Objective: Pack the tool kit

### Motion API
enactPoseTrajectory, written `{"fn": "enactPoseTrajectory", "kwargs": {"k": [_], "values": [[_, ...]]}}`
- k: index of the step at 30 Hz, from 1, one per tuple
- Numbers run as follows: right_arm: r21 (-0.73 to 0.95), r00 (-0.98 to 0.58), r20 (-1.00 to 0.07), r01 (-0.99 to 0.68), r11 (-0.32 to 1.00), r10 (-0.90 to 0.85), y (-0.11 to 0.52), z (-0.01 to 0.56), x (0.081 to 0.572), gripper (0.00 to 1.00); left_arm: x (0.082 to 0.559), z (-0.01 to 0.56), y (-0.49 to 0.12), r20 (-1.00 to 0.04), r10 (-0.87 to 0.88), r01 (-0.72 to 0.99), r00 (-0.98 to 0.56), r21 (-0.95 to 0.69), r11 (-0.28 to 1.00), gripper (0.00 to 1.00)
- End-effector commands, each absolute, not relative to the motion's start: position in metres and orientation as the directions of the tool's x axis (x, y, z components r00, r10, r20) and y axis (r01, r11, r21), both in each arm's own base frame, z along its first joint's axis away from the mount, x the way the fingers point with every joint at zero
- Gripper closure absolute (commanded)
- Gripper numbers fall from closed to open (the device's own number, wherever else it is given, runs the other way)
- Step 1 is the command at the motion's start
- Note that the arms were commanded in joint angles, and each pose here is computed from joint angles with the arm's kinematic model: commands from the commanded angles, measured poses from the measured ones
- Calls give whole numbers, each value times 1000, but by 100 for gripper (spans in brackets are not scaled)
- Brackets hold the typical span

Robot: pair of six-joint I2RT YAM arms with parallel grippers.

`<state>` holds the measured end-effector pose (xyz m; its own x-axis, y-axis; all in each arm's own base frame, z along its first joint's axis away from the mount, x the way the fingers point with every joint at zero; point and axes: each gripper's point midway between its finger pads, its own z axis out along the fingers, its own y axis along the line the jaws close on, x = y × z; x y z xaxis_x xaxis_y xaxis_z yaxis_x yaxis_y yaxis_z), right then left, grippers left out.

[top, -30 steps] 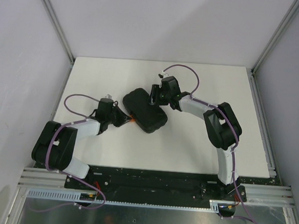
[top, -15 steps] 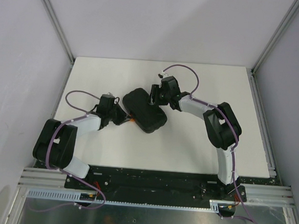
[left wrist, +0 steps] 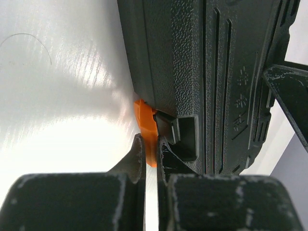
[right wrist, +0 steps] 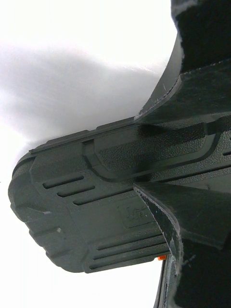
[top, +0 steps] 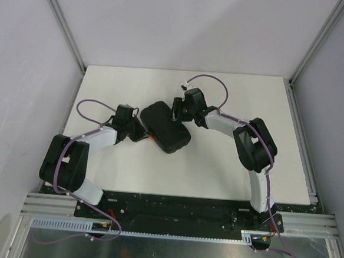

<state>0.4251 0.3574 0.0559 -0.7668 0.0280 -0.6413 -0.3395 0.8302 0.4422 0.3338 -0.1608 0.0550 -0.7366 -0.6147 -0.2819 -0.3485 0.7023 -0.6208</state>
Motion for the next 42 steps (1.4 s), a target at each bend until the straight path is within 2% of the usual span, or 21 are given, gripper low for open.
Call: {"fn": "enactPoseTrajectory", "kwargs": {"k": [1, 15, 21, 30, 36, 42], "values": [[200, -954, -163, -283, 938, -253, 286, -93, 292, 46, 395, 171, -197, -452, -609, -7, -652, -799, 601, 100], [200, -945, -148, -316, 927, -291, 290, -99, 284, 46, 407, 187, -217, -496, -536, 106, -684, -794, 599, 100], [190, -944, -144, -320, 928, -296, 290, -100, 284, 46, 407, 184, -218, -480, -541, 78, -691, -793, 604, 100], [185, -942, -144, -328, 926, -305, 292, -100, 282, 46, 405, 189, -207, -509, -536, 42, -674, -750, 660, 100], [182, -942, -144, -326, 928, -303, 292, -100, 282, 46, 397, 178, -208, -478, -501, 4, -721, -727, 687, 100], [165, -933, -145, -352, 921, -330, 296, -102, 279, 46, 396, 183, -206, -537, -443, 43, -718, -669, 742, 100]]}}
